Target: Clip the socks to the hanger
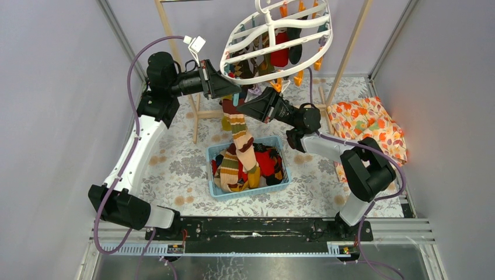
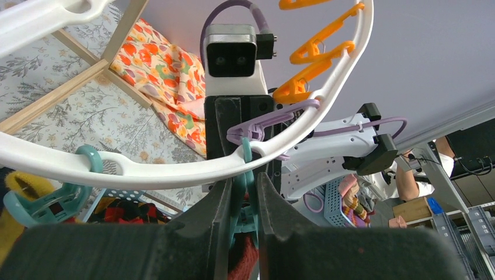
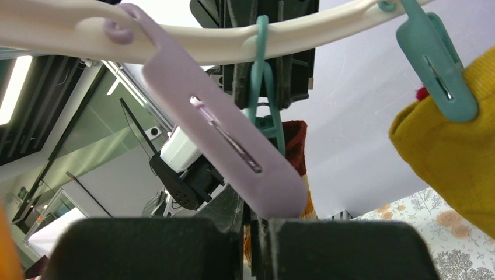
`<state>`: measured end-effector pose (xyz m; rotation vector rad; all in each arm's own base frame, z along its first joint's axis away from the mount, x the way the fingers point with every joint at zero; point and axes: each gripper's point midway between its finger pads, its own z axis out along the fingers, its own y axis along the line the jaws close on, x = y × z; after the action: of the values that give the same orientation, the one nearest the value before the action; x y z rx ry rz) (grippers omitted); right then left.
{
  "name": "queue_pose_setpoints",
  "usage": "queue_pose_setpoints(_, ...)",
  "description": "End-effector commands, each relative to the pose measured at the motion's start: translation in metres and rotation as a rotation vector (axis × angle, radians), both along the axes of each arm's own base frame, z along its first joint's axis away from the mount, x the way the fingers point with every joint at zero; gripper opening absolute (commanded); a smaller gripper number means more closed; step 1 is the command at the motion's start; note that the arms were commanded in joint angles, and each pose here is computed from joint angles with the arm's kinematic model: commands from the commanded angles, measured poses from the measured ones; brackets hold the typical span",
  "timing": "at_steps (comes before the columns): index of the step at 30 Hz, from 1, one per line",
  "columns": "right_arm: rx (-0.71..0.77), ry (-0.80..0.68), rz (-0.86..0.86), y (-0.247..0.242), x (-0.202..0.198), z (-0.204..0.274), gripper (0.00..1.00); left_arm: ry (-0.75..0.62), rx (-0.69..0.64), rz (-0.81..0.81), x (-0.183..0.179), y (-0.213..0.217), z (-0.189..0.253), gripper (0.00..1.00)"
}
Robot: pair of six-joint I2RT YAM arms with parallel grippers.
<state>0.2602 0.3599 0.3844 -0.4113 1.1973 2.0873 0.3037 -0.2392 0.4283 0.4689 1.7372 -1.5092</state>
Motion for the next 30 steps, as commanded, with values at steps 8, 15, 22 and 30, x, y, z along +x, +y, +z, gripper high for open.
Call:
queue_pose_setpoints(8,0.162,-0.182,-0.098,-0.031,-0.017,0.050,0.00,-0.070,-0.019,-0.059,-0.019,0.002,0.017,0.00)
queue_pose_setpoints(15,0.164,-0.184,-0.115,-0.034,-0.015,0.050,0.00,-0.071,-0.020,-0.054,-0.018,0.002,0.017,0.00)
queue_pose_setpoints(22,0.171,-0.180,-0.115,-0.032,-0.012,0.052,0.00,-0.068,-0.022,-0.054,-0.016,0.001,0.015,0.12)
queue_pose_setpoints(30,0.175,-0.182,-0.113,-0.033,-0.013,0.055,0.00,-0.083,-0.025,-0.060,-0.017,0.002,0.019,0.53)
